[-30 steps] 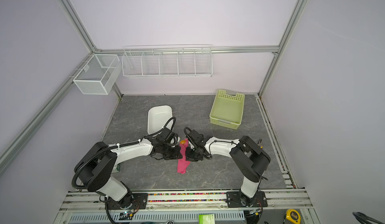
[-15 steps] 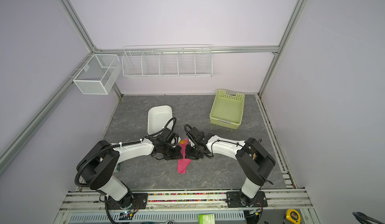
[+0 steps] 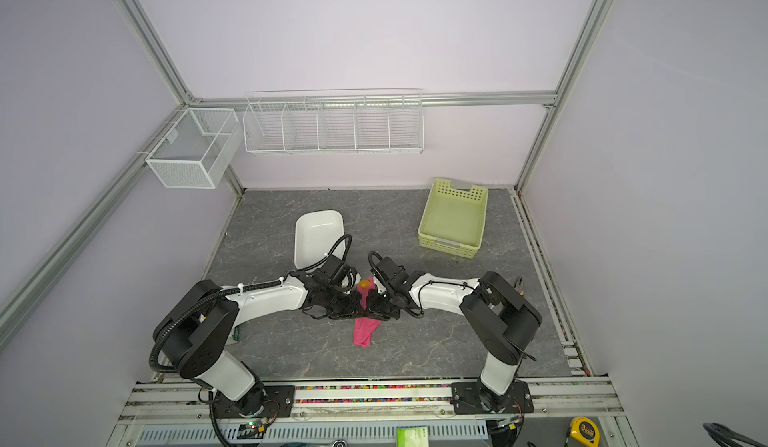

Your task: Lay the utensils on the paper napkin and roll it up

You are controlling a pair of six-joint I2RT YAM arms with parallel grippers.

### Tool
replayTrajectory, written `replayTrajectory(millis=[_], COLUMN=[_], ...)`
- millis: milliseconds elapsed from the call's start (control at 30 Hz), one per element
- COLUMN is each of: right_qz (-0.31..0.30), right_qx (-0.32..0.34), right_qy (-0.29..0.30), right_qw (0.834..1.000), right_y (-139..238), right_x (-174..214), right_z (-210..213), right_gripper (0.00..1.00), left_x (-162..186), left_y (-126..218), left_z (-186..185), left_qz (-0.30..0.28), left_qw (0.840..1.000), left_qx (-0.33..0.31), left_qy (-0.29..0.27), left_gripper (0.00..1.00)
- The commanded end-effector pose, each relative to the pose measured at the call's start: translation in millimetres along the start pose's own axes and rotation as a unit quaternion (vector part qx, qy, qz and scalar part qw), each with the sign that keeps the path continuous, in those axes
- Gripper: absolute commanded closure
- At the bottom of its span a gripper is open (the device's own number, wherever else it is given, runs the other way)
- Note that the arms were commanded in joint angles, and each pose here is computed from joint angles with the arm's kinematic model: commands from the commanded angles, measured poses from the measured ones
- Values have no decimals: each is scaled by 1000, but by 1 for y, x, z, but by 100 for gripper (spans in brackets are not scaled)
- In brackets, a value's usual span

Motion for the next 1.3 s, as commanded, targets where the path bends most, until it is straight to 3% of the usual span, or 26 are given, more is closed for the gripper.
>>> replayTrajectory(millis=[0, 533, 800, 1000, 1267], right_qz=[9, 36, 44, 47, 53], right_qx=[4, 49, 58, 72, 84], right_qy=[-19, -13, -11, -7, 1], right_qw=[1000, 998, 997, 996, 995], right_y=[-8, -14, -17, -16, -15], right_x=[4, 14, 16, 17, 16], right_z=[-8, -21, -25, -27, -25], right_gripper=[79, 68, 68, 68, 67], left_x=[-3, -4, -7, -10, -5], left_y=[0, 8, 41, 65, 38], left_z=[-1, -8, -23, -4, 7], left_qz=[-2, -14, -59, -104, -49], left_qw=[1000, 1000, 998, 995, 998], left_qx=[-2, 9, 18, -4, 44], left_qy=[-4, -6, -16, 9, 8], left_gripper=[96, 96, 91, 86, 76])
Point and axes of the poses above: each gripper's point midway between its finger pads, its own y axis back along the fingers, its own z axis along the line the jaws close on, x = y × z, the point moved 8 cm from there along y, back along the fingers, and after that the axes turned 13 degrees about y, right-handed, at the moved point
